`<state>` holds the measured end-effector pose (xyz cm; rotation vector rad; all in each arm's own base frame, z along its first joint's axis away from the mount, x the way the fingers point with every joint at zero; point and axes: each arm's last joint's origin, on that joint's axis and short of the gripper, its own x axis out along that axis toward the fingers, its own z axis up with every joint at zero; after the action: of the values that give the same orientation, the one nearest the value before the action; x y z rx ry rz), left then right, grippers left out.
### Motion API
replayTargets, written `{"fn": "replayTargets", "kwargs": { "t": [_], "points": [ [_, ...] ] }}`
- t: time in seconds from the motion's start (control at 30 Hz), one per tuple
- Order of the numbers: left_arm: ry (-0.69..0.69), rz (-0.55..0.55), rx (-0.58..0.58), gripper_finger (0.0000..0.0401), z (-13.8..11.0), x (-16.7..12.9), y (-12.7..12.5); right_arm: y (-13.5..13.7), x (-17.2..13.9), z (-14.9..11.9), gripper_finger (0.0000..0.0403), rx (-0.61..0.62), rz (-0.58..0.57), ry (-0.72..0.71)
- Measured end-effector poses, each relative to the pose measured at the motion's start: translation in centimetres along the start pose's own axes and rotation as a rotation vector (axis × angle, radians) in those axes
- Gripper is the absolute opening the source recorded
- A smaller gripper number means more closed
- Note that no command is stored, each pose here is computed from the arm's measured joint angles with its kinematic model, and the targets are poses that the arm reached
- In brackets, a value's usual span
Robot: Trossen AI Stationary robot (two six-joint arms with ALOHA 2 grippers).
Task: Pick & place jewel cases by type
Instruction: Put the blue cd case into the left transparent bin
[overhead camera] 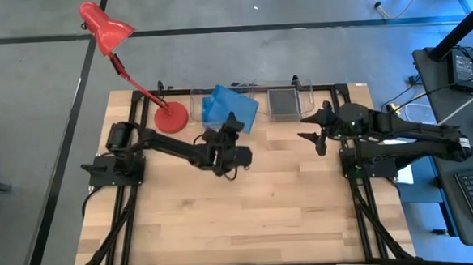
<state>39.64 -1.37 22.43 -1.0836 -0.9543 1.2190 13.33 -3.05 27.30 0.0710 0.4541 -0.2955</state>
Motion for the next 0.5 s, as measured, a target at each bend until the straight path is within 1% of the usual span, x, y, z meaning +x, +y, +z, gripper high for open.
{"fn": "replayTargets", "kwargs": {
  "t": [0.03,0.13,0.3,0.43,0.5],
  "points": [
    [-0.015,0.005,0.004,0.0032,-0.2,0.7,0.3,0.0,0.0,0.0,0.0255,0.002,0.004,0.006],
    [-0.051,0.02,0.072,0.0026,-0.3,2.4,1.5,0.0,0.0,-0.3,0.0255,0.002,0.006,0.028],
    [-0.094,0.043,0.087,0.0016,0.3,4.6,2.0,0.0,0.0,-0.9,0.0255,0.022,0.002,0.095],
    [-0.017,0.133,0.107,0.0018,0.8,6.7,3.0,0.0,0.0,-1.0,0.0255,0.019,0.001,0.108],
    [0.012,0.191,0.088,0.0022,1.2,7.5,3.6,0.0,0.0,-1.0,0.0255,0.019,0.001,0.105]
  ]
}}
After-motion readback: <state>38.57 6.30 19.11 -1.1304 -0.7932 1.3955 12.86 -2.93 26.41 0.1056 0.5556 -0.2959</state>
